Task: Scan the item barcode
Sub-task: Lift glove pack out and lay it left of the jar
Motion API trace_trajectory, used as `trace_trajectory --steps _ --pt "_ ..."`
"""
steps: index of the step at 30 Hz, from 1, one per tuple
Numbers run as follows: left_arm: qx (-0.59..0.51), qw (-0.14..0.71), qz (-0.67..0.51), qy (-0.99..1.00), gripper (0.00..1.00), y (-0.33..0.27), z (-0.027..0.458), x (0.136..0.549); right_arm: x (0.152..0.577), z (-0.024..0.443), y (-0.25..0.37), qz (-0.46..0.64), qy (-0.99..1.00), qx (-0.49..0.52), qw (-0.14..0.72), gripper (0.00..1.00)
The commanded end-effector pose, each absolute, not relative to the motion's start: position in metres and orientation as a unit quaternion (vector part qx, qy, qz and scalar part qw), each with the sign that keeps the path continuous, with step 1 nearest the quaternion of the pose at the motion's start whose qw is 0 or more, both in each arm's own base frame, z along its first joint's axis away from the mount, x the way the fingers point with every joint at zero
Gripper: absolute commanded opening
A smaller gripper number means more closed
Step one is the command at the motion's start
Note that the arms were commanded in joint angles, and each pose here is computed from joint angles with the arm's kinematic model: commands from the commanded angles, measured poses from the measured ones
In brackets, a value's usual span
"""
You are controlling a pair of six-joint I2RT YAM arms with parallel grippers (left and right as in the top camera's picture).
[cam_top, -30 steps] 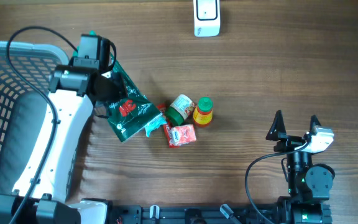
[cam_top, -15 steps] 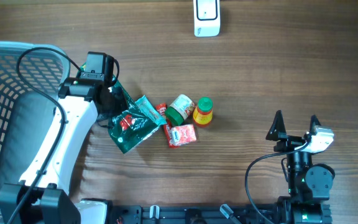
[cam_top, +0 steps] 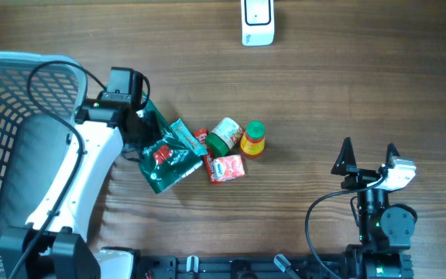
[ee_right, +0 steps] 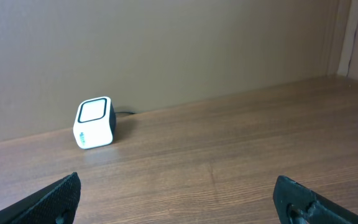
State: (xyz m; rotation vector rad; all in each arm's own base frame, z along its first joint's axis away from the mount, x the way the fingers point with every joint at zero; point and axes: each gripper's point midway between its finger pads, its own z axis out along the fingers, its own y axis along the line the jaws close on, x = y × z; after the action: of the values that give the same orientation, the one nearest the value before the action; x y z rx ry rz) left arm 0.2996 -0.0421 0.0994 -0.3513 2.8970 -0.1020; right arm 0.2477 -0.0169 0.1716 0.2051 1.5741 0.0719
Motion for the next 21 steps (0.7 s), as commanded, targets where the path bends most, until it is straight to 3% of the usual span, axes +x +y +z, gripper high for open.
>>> trace_trajectory --steps 1,5,13,14,15,16,17,21 --pt "-0.016 0.084 -0.078 0.993 0.04 -0.073 0.080 0.283 0.248 0.172 -0.018 0.023 0.706 0.089 0.702 1.00" --pt "0.060 0.105 -0.076 0.990 0.04 -0.087 0.073 0.286 0.248 0.172 -0.018 0.023 0.706 0.089 0.702 1.00" --pt "0.060 0.118 -0.083 0.988 0.07 -0.098 0.074 0.290 0.248 0.172 -0.018 0.023 0.706 0.089 0.702 1.00" --pt "0.054 0.117 -0.084 0.988 0.19 -0.098 0.074 0.290 0.248 0.172 -0.018 0.023 0.706 0.089 0.702 1.00" --pt "0.040 0.116 -0.086 0.989 0.53 -0.098 0.074 0.290 0.248 0.172 -0.018 0.023 0.706 0.089 0.702 1.00" --pt "0.026 0.114 -0.090 0.989 0.95 -0.099 0.074 0.290 0.248 0.172 -0.018 0.022 0.706 0.088 0.702 1.00" --pt "0.018 0.112 -0.093 0.989 1.00 -0.100 0.074 0.290 0.248 0.172 -0.018 0.023 0.706 0.089 0.702 1.00" --pt "0.019 0.107 -0.113 0.988 1.00 -0.107 0.075 0.288 0.248 0.172 -0.018 0.023 0.706 0.089 0.702 1.00"
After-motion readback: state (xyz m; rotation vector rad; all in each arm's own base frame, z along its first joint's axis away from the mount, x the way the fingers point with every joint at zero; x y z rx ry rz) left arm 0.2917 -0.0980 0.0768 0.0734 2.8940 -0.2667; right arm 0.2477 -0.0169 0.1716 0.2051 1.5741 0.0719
